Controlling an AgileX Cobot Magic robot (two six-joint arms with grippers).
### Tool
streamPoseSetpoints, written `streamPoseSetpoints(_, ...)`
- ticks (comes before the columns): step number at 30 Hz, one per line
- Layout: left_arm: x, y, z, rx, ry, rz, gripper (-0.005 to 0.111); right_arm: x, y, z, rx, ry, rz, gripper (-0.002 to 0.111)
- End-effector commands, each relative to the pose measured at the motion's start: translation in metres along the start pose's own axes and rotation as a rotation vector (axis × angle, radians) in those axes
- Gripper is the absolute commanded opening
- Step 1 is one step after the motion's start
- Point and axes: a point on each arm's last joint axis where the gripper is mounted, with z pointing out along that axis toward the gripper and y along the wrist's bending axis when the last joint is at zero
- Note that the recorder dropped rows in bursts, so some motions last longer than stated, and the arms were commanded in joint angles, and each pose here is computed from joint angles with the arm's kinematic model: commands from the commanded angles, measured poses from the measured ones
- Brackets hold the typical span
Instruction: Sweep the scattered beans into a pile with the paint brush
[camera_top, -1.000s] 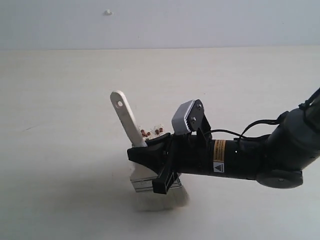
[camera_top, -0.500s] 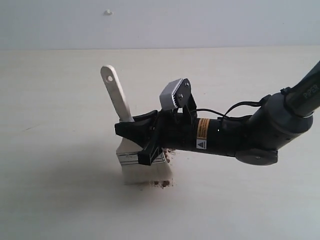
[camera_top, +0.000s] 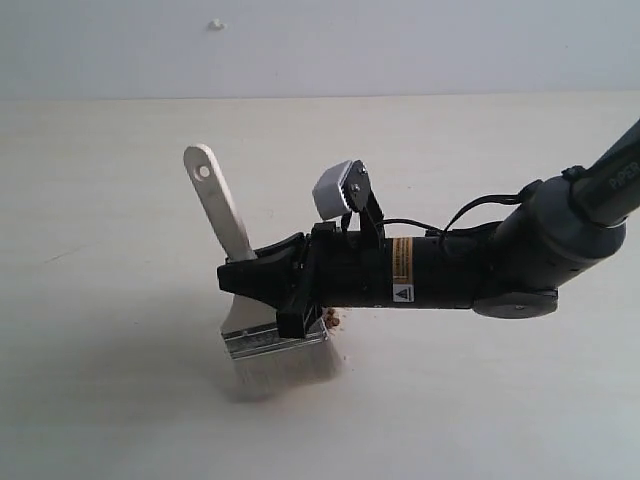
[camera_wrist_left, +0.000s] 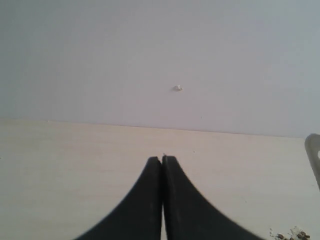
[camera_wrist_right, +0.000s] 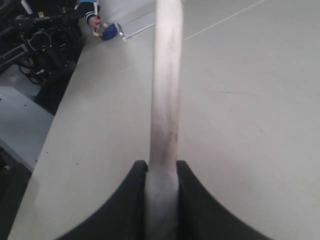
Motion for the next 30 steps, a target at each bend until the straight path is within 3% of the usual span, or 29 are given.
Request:
streamPoseSetpoints(1,-0.001,0.000,0.000,0.005,-0.007,-0.006,0.000,-0.014,0.004,-0.002,-0.015,-0.048,0.041,0.000)
streamPoseSetpoints(7,-0.001,0.000,0.000,0.005,-0.007,0.000,0.000,-0.031,0.003,0.000,0.085,-0.183,0.095,0.000)
streamPoseSetpoints(10,-0.001,0.000,0.000,0.005,-0.007,0.000,0.000,-0.030,0.015,0.017,0.196,-0.162,0.067,0.000)
streamPoseSetpoints(14,-0.001,0.000,0.000,0.005,-0.007,0.000,0.000,-0.021,0.041,0.042,0.402,-0.130,-0.005,0.000)
streamPoseSetpoints(18,-0.001,0.000,0.000,0.005,-0.007,-0.004,0.000,-0.010,0.054,0.048,0.666,-0.180,0.107,0.000)
streamPoseSetpoints(25,-0.001,0.000,0.000,0.005,-0.007,0.004,0.000,0.000,0.080,0.062,0.775,-0.141,0.011,0.000)
streamPoseSetpoints(30,-0.001,0.000,0.000,0.005,-0.007,0.004,0.000,0.003,0.081,0.074,0.818,-0.094,-0.045,0.000)
